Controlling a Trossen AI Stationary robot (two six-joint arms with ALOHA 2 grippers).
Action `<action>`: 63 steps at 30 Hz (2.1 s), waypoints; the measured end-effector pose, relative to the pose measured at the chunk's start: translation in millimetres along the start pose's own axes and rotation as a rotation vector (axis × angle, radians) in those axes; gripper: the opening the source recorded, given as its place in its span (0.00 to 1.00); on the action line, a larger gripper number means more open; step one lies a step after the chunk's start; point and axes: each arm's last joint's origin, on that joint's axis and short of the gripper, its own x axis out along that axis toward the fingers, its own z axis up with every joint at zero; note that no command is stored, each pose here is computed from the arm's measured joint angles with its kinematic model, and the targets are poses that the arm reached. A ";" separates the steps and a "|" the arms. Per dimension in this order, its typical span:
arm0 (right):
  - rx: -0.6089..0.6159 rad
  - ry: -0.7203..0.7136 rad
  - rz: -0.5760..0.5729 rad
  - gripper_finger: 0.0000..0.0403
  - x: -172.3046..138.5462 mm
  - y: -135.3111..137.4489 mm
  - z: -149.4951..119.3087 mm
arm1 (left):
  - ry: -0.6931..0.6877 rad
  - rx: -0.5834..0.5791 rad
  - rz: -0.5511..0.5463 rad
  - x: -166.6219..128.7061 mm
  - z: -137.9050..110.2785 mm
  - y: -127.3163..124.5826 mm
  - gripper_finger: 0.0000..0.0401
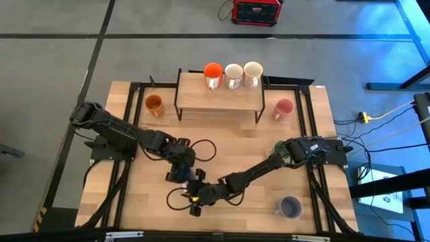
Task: Place coffee mugs
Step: Put the blue mug on the shelf
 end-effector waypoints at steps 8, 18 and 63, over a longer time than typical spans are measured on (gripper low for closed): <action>-0.038 -0.007 0.043 0.06 3.0 0.2 -0.5 | -0.005 -0.014 -0.015 0.6 0.6 1.0 0.03; -0.072 0.001 0.046 0.06 4.2 -1.7 -1.4 | -0.007 -0.046 -0.026 0.5 0.8 0.2 0.08; -0.132 -0.323 -0.025 0.05 -54.2 -188.5 191.4 | -0.615 -0.267 0.135 -191.9 -114.5 6.4 0.29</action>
